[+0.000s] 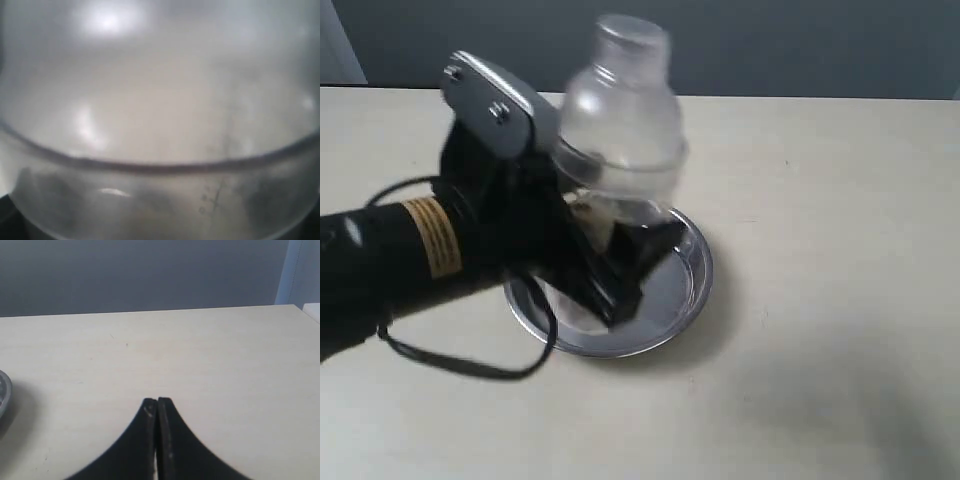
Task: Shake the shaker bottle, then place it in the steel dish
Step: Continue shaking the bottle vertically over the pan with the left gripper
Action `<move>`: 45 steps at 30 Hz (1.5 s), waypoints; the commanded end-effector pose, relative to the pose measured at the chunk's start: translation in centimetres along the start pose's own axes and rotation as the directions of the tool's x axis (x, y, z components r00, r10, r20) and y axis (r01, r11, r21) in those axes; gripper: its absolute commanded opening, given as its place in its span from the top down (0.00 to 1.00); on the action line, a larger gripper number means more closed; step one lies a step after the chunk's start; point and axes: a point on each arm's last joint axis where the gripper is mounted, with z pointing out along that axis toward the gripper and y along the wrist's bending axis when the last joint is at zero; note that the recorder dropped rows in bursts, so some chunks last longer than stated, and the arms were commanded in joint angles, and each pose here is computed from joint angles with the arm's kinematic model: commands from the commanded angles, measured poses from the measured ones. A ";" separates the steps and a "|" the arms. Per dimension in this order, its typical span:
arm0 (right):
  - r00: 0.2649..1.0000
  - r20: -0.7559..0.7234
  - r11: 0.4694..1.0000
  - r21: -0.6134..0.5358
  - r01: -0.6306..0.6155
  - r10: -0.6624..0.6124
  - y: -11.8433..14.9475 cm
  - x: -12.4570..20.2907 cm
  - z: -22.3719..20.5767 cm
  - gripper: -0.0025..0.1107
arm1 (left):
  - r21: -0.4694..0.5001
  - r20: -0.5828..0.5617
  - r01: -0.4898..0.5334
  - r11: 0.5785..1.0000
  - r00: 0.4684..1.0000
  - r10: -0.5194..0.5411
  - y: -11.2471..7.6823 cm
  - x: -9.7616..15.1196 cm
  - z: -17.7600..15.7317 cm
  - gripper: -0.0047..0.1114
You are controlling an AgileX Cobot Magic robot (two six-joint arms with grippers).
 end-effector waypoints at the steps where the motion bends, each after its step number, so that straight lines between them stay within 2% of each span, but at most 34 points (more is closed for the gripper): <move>1: 1.000 0.014 1.000 -0.004 0.002 -0.002 0.0 -0.1 0.0 0.99 | -0.192 0.157 0.321 0.927 0.943 -0.294 3.3 -0.6 0.1 0.96; 2: 1.000 0.014 1.000 -0.004 0.002 -0.002 0.0 -0.1 0.0 0.99 | -0.210 0.179 0.406 0.889 0.910 -0.374 3.7 -0.6 0.2 0.96; 3: 1.000 0.014 1.000 -0.004 0.002 -0.002 0.0 -0.1 0.0 0.99 | -0.153 0.117 0.315 0.937 0.947 -0.299 2.5 -0.7 0.4 0.96; 4: 1.000 0.014 1.000 -0.004 0.002 -0.002 0.0 -0.1 0.0 0.99 | -0.069 0.062 0.167 0.984 0.985 -0.163 1.0 -0.8 0.4 0.96; 5: 1.000 0.014 1.000 -0.004 0.002 -0.002 0.0 -0.1 0.0 0.99 | 0.010 0.024 -0.020 1.000 1.000 0.020 -0.3 -0.7 0.3 0.96; 6: 1.000 0.014 1.000 -0.004 0.002 -0.002 0.0 -0.1 0.0 0.99 | 0.024 0.021 -0.054 0.998 0.998 0.053 -0.5 -0.6 0.3 0.96; 7: 1.000 0.014 1.000 -0.004 0.002 -0.002 0.0 -0.1 0.0 0.99 | -0.022 0.039 0.031 0.999 0.999 -0.030 0.3 -0.5 0.3 0.96; 9: 1.000 0.014 1.000 -0.004 0.002 -0.002 0.0 -0.1 0.0 0.99 | -0.161 0.103 0.237 0.958 0.970 -0.222 2.8 0.2 0.2 0.96; 10: 1.000 0.014 1.000 -0.004 0.002 -0.002 0.0 -0.1 0.0 0.99 | -0.192 0.107 0.270 0.944 0.961 -0.253 3.3 0.6 0.2 0.96; 12: 1.000 0.014 1.000 -0.004 0.002 -0.002 0.0 -0.1 0.0 0.99 | -0.192 0.070 0.249 0.949 0.968 -0.239 3.2 1.4 0.4 0.96; 14: 1.000 0.014 1.000 -0.004 0.002 -0.002 0.0 -0.1 0.0 0.99 | -0.149 0.086 0.179 0.972 0.982 -0.168 2.6 0.8 0.6 0.96; 16: 1.000 0.014 1.000 -0.004 0.002 -0.002 0.0 -0.1 0.0 0.99 | -0.084 0.222 0.121 0.989 0.970 -0.100 1.8 -3.2 -0.2 0.96; 18: 1.000 0.014 1.000 -0.004 0.002 -0.002 0.0 -0.1 0.0 0.99 | -0.043 0.362 0.025 0.999 0.932 -0.008 0.8 -9.2 -2.5 0.96; 19: 1.000 0.014 1.000 -0.004 0.002 -0.002 0.0 -0.1 0.0 0.99 | -0.044 0.407 -0.003 0.999 0.913 0.021 0.7 -11.7 -3.6 0.96; 20: 1.000 0.014 1.000 -0.004 0.002 -0.002 0.0 -0.1 0.0 0.99 | -0.048 0.407 -0.016 0.999 0.913 0.035 0.6 -13.1 -4.4 0.96; 22: 1.000 0.014 1.000 -0.004 0.002 -0.002 0.0 -0.1 0.0 0.99 | -0.052 0.306 -0.010 0.999 0.952 0.026 0.7 -12.1 -3.8 0.96; 24: 1.000 0.014 1.000 -0.004 0.002 -0.002 0.0 -0.1 0.0 0.99 | -0.054 0.124 0.011 0.998 0.992 -0.004 1.0 -7.0 -0.9 0.96; 25: 1.000 0.014 1.000 -0.004 0.002 -0.002 0.0 -0.1 0.0 0.99 | -0.062 0.063 0.056 0.996 0.997 -0.053 1.2 -4.2 0.5 0.96; 27: 1.000 0.014 1.000 -0.004 0.002 -0.002 0.0 -0.1 0.0 0.99 | -0.097 0.061 0.170 0.981 0.985 -0.164 1.6 -1.5 1.7 0.96; 28: 1.000 0.014 1.000 -0.004 0.002 -0.002 0.0 -0.1 0.0 0.99 | -0.079 0.104 0.152 0.985 0.984 -0.144 1.3 -2.0 1.6 0.96; 29: 1.000 0.014 1.000 -0.004 0.002 -0.002 0.0 -0.1 0.0 0.99 | -0.049 0.174 0.115 0.992 0.979 -0.105 0.8 -3.8 1.0 0.96; 31: 1.000 0.014 1.000 -0.004 0.002 -0.002 0.0 -0.1 0.0 0.99 | -0.007 0.333 -0.016 1.000 0.943 0.018 -0.2 -8.9 -1.4 0.96; 32: 1.000 0.014 1.000 -0.004 0.002 -0.002 0.0 -0.1 0.0 0.99 | -0.009 0.378 -0.052 0.999 0.924 0.051 -0.4 -10.6 -2.4 0.96; 33: 1.000 0.014 1.000 -0.004 0.002 -0.002 0.0 -0.1 0.0 0.99 | -0.011 0.385 -0.048 0.999 0.922 0.049 -0.4 -11.5 -2.9 0.96; 34: 1.000 0.014 1.000 -0.004 0.002 -0.002 0.0 -0.1 0.0 0.99 | -0.010 0.350 -0.014 1.000 0.937 0.017 -0.3 -10.8 -2.6 0.96; 35: 1.000 0.014 1.000 -0.004 0.002 -0.002 0.0 -0.1 0.0 0.99 | -0.016 0.292 0.010 1.000 0.956 -0.005 0.0 -9.2 -1.6 0.96; 37: 1.000 0.014 1.000 -0.004 0.002 -0.002 0.0 -0.1 0.0 0.99 | -0.038 0.093 0.048 0.998 0.995 -0.044 0.5 -2.8 1.7 0.96; 39: 1.000 0.014 1.000 -0.004 0.002 -0.002 0.0 -0.1 0.0 0.99 | -0.091 0.028 0.130 0.987 0.991 -0.128 1.3 1.2 3.6 0.96; 41: 1.000 0.014 1.000 -0.004 0.002 -0.002 0.0 -0.1 0.0 0.99 | -0.070 0.093 0.110 0.991 0.990 -0.104 1.0 -0.1 3.4 0.96; 43: 1.000 0.014 1.000 -0.004 0.002 -0.002 0.0 -0.1 0.0 0.99 | -0.021 0.242 0.025 0.999 0.970 -0.019 0.3 -4.4 1.8 0.96; 45: 1.000 0.014 1.000 -0.004 0.002 -0.002 0.0 -0.1 0.0 0.99 | -0.019 0.363 -0.005 1.000 0.932 0.012 0.1 -7.9 -0.1 0.96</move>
